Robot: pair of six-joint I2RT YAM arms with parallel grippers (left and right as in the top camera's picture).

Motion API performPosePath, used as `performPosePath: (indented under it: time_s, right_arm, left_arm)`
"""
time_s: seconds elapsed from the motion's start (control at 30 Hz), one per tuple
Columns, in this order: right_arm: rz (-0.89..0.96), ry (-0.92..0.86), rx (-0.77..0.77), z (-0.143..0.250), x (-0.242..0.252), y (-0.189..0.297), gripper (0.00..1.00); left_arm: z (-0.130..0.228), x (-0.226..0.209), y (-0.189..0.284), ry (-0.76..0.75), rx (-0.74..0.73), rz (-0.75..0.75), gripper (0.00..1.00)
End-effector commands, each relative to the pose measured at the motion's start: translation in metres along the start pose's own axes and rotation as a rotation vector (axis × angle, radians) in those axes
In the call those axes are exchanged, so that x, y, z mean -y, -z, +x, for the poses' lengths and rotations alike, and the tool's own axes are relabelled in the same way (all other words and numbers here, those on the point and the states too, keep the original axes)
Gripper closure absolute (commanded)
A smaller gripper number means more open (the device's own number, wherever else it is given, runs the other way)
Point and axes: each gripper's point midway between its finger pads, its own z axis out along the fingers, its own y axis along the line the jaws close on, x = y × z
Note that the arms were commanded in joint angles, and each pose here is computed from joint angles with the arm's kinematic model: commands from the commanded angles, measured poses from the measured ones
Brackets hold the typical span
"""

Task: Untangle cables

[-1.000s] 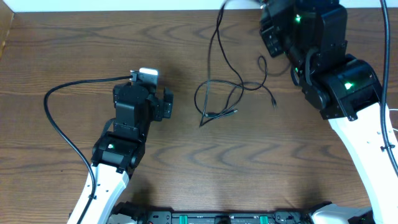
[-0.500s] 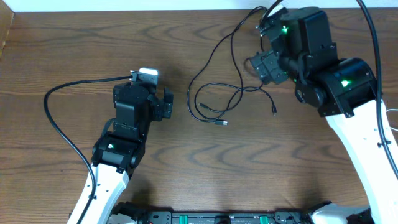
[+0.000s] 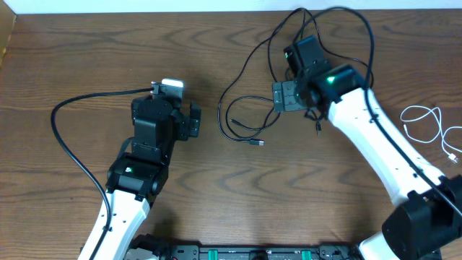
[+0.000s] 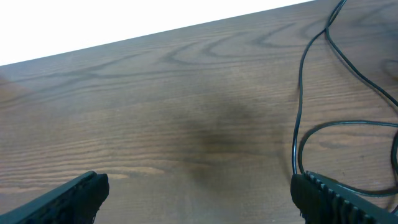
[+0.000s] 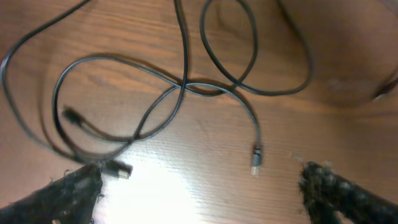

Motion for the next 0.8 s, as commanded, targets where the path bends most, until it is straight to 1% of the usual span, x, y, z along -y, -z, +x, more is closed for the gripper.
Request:
performPosePath:
  time_s: [0.0, 0.03, 0.13, 0.27, 0.63, 0.77]
  right_arm:
    - [-0.011, -0.199, 0.005, 0.011, -0.005, -0.020, 0.14]
    - [-0.025, -0.194, 0.027, 0.013, -0.009, -0.031, 0.18]
    - [-0.050, -0.175, 0.065, 0.014, -0.016, -0.043, 0.24]
    - [-0.067, -0.139, 0.094, 0.019, -0.021, -0.058, 0.27]
    - [-0.030, -0.120, 0.005, 0.057, -0.017, -0.111, 0.37]
    - [-0.014, -0.106, -0.036, 0.069, -0.019, -0.127, 0.38]
  left_arm:
    - [-0.004, -0.003, 0.003, 0.019, 0.013, -0.005, 0.02]
    - [-0.004, -0.003, 0.003, 0.019, 0.013, -0.005, 0.02]
    - [-0.004, -0.003, 0.003, 0.019, 0.013, -0.005, 0.01]
    - [-0.004, -0.003, 0.003, 0.042, 0.013, -0.005, 0.01]
    - [-0.004, -0.002, 0.003, 0.041, 0.013, -0.005, 0.01]
    - [-0.004, -0.002, 0.003, 0.041, 0.013, -0.005, 0.01]
